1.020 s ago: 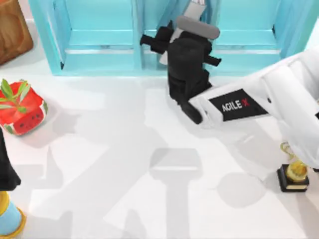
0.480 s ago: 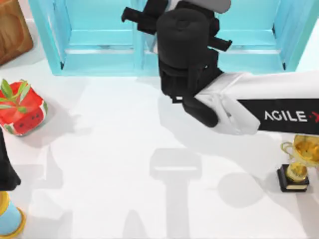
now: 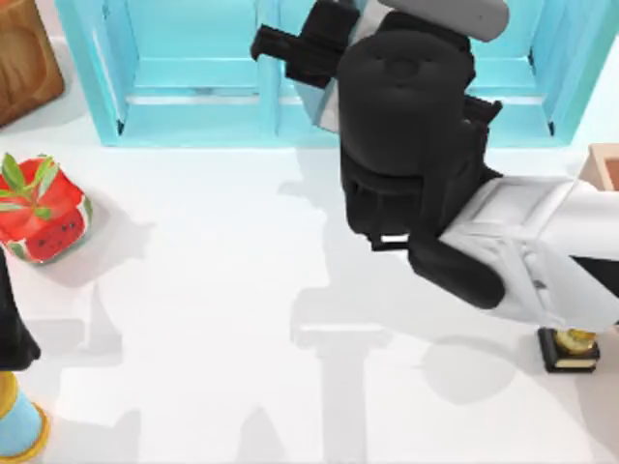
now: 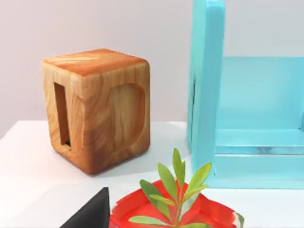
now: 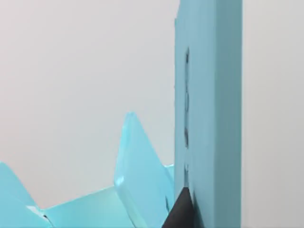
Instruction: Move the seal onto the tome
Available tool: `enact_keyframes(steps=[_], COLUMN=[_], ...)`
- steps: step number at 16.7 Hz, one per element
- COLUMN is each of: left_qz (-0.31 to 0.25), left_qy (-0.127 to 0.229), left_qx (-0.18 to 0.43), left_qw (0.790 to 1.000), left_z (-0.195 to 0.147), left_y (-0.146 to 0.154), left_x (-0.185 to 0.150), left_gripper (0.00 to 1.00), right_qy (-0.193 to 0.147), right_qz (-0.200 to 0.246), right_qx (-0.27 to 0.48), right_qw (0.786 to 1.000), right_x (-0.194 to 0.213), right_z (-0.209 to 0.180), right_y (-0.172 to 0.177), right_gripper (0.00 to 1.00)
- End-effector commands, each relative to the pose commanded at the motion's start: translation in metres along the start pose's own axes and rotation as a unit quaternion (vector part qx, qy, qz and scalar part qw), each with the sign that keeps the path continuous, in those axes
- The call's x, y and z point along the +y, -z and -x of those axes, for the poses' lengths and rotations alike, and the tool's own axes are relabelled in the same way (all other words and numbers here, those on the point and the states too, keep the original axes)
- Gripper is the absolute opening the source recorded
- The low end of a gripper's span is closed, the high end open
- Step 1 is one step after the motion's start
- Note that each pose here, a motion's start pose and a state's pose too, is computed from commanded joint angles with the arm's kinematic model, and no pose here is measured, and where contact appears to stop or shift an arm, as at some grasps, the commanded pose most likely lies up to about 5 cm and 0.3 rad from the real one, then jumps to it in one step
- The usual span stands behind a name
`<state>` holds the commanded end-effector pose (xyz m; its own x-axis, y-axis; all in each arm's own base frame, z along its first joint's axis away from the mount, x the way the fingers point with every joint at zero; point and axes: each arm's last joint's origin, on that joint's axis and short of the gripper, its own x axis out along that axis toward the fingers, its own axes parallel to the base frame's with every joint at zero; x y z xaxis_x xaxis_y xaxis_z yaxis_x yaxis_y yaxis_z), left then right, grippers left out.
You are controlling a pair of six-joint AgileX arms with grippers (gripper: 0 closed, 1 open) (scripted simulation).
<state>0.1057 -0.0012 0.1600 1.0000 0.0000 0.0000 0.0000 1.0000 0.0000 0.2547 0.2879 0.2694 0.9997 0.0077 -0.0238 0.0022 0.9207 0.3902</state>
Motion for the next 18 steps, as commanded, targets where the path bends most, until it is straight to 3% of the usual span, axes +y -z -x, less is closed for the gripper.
enact_keyframes(steps=[5,9,12,14,16,18], left_qz=[0.000,0.000,0.000,0.000,0.000,0.000], left_qy=[0.000,0.000,0.000,0.000,0.000,0.000], left_qx=[0.000,0.000,0.000,0.000,0.000,0.000], left_qw=[1.000,1.000,1.000,1.000,1.000,1.000], left_z=[0.000,0.000,0.000,0.000,0.000,0.000], left_y=[0.000,0.000,0.000,0.000,0.000,0.000], left_x=[0.000,0.000,0.000,0.000,0.000,0.000], left_gripper=[1.00,1.00,1.00,1.00,1.00,1.00], right_qy=[0.001,-0.016,-0.037,-0.056,-0.079,-0.104], right_qz=[0.007,0.087,0.207,0.310,0.421,0.528], right_qx=[0.001,0.013,0.027,0.036,0.041,0.042], right_qw=[1.000,0.996,0.977,0.948,0.903,0.842], right_x=[-0.001,-0.009,-0.023,-0.035,-0.051,-0.068], right_z=[-0.002,-0.002,-0.001,0.000,0.003,0.006], right_y=[0.002,0.016,0.035,0.048,0.060,0.070], right_gripper=[0.00,0.00,0.00,0.00,0.00,0.00])
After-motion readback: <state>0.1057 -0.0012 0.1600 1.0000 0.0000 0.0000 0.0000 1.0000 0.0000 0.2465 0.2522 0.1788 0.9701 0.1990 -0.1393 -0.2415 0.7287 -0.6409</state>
